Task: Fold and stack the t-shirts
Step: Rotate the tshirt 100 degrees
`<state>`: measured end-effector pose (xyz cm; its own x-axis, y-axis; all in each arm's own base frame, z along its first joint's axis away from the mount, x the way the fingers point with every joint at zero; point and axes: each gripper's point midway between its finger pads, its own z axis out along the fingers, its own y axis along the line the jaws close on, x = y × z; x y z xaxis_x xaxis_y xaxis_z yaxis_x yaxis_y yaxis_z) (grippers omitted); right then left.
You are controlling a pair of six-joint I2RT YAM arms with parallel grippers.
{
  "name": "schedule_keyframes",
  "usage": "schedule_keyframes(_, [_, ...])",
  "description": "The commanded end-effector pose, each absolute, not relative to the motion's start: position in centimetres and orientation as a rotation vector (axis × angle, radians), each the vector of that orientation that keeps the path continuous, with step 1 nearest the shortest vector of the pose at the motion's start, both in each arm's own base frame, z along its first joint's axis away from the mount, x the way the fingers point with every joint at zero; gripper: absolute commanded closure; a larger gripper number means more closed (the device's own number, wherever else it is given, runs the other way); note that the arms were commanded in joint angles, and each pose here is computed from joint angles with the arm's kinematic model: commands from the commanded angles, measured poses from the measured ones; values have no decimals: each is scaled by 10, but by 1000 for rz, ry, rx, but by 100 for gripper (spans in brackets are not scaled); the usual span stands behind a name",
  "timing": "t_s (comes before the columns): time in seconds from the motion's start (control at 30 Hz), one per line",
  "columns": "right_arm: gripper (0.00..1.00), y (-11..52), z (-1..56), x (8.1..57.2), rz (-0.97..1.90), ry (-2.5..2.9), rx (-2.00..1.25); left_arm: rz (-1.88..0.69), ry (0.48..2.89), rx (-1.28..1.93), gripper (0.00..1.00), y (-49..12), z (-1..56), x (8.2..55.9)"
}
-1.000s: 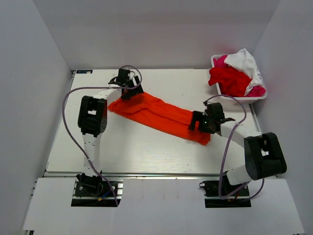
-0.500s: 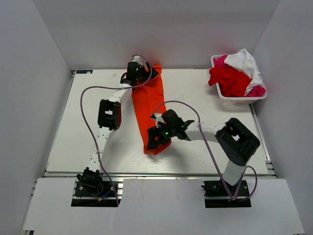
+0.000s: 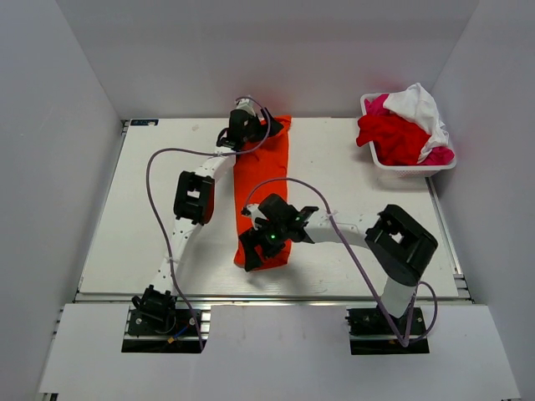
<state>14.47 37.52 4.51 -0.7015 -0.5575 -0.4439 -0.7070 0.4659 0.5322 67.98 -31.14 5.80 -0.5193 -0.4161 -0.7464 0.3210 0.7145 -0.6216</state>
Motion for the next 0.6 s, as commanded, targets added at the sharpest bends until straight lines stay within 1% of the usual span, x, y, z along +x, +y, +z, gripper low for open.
schedule_keyframes(0.0, [10, 367, 77, 151, 961, 2465, -1084, -871, 1930, -102, 0, -304, 88, 676])
schedule_keyframes(0.03, [10, 367, 91, 155, 961, 2416, -1069, -859, 1897, -90, 0, -303, 108, 678])
schedule_keyframes(0.07, [10, 367, 92, 157, 949, 2405, -1059, -842, 1830, -89, 0, -298, 154, 679])
schedule_keyframes(0.13, [10, 364, 101, 162, 933, 2360, -1038, -832, 1745, -84, 0, -292, 203, 676])
schedule_keyframes(0.17, [10, 366, 107, 166, 927, 2328, -1036, -835, 1732, -81, 0, -290, 216, 670])
schedule_keyframes(0.2, [10, 363, 108, 168, 906, 2307, -1042, -831, 1652, -65, 0, -285, 268, 662])
schedule_keyframes(0.3, [10, 355, 114, 179, 829, 2234, -1064, -810, 1599, -6, 0, -278, 325, 642])
schedule_keyframes(0.33, [10, 353, 115, 182, 805, 2213, -1080, -796, 1608, 6, 0, -272, 352, 626])
schedule_keyframes(0.37, [10, 351, 129, 185, 799, 2153, -1076, -789, 1617, 25, 0, -269, 364, 614])
schedule_keyframes(0.4, [10, 340, 117, 191, 724, 2154, -1056, -755, 1628, 76, 0, -265, 371, 602])
schedule_keyframes(0.47, [10, 322, 114, 197, 634, 2119, -1030, -689, 1792, 85, 0, -251, 333, 575])
schedule_keyframes(0.5, [10, 322, 135, 206, 634, 2021, -980, -635, 1768, 36, 0, -230, 366, 548])
schedule_keyframes(0.53, [10, 296, 103, 205, 518, 2064, -967, -583, 1899, -7, 0, -217, 317, 529])
schedule_keyframes(0.57, [10, 292, 114, 204, 518, 1991, -992, -550, 1942, -27, 0, -206, 306, 510])
